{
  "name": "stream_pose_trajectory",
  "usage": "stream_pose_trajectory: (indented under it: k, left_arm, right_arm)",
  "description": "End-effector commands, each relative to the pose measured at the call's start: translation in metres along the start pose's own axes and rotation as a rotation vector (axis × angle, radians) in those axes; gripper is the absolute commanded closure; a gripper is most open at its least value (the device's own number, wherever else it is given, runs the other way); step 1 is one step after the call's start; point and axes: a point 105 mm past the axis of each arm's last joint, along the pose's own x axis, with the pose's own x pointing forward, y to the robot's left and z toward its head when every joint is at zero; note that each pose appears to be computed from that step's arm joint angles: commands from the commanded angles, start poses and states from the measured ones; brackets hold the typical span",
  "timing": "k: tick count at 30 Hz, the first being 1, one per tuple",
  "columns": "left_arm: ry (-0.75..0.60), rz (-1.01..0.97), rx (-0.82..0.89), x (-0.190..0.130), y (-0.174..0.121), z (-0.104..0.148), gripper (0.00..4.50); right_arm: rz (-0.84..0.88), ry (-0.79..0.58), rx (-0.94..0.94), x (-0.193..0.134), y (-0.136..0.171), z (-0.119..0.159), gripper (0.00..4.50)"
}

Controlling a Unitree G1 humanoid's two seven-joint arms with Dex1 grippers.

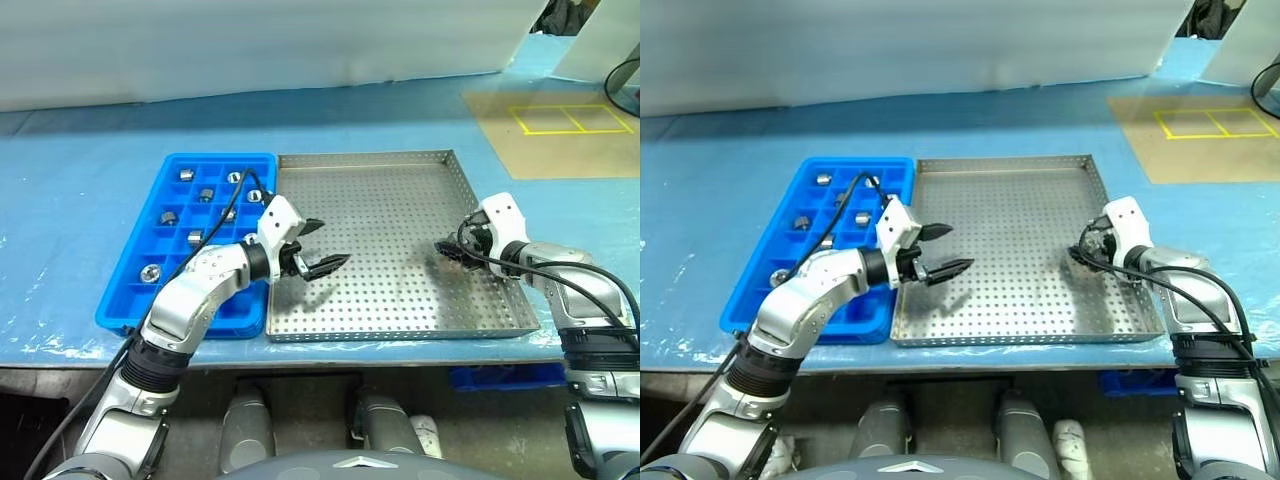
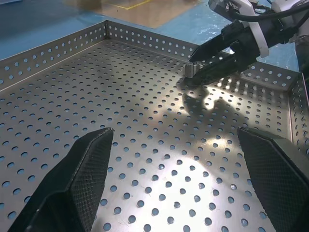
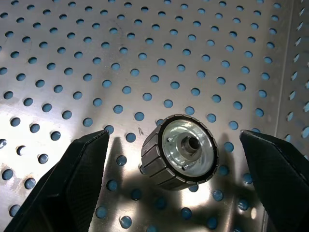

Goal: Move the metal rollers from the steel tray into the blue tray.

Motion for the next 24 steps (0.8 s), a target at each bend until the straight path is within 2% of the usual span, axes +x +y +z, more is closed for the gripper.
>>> stream_pose_trajectory:
  k: [1, 3, 8, 13, 17, 21, 24]
  left_arm:
    - [-0.035, -0.001, 0.038, 0.0, 0.002, 0.012, 0.17]
    - [-0.035, 0.003, 0.038, -0.001, 0.002, 0.012, 0.17]
    - [-0.033, 0.033, 0.034, -0.006, 0.005, 0.011, 0.17]
    - [-0.043, 0.081, 0.011, -0.017, 0.005, 0.012, 0.17]
    - [-0.039, 0.143, -0.013, -0.032, 0.005, 0.01, 0.17]
    - [-0.031, 0.2, -0.035, -0.048, -0.002, 0.006, 0.17]
    - [-0.034, 0.257, -0.046, -0.061, -0.008, 0.005, 0.17]
  right_arm:
    - [-0.003, -0.021, 0.005, 0.002, 0.001, 0.001, 0.43]
    - [0.002, -0.015, -0.011, 0.003, 0.002, 0.0, 0.96]
    - [0.007, -0.045, -0.017, 0.006, 0.003, 0.008, 2.71]
    - [0.087, -0.156, -0.052, 0.014, 0.023, 0.041, 2.77]
    - [0.221, -0.276, -0.08, 0.021, 0.06, 0.078, 2.77]
    - [0.365, -0.345, -0.123, 0.028, 0.102, 0.102, 2.77]
    - [0.523, -0.417, -0.149, 0.026, 0.142, 0.123, 2.77]
